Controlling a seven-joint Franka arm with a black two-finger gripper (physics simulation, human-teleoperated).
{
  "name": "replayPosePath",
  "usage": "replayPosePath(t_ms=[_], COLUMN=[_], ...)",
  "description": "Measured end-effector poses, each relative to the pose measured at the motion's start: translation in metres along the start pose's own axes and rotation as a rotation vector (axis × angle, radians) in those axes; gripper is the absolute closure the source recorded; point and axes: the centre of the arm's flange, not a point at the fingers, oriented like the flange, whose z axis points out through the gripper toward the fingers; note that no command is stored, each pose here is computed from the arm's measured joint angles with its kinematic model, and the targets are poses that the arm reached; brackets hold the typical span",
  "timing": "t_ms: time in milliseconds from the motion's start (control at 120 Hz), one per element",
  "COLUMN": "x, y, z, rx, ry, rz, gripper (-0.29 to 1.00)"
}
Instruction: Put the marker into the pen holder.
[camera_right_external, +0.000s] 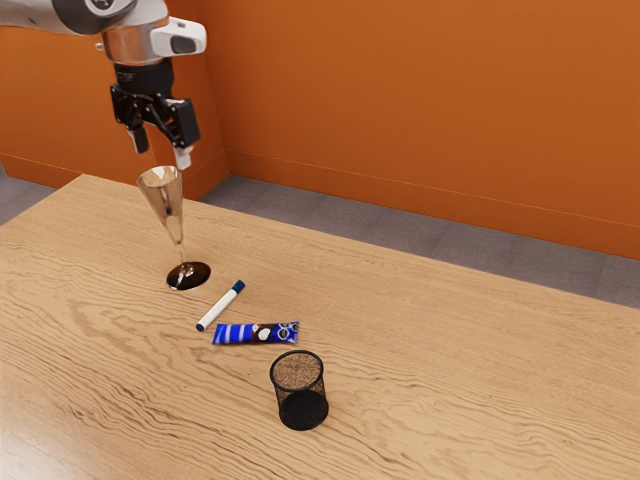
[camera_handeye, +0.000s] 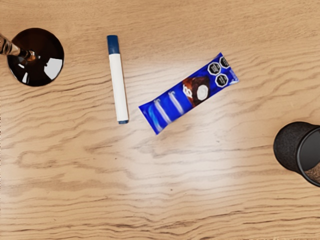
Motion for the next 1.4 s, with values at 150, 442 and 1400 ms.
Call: replayPosePath(t_ms=[150,442,1400], x=[-0.001,-0.051,0.044], y=[-0.003,-0.036,-0.077], z=[0.0,0.006,0.349], rx=[-0.002,-0.033,-0.037], ry=[-0.002,-0.006,-0.127], rz=[0.007,-0.059,-0.188], gripper=[0.0,0.0,0.01])
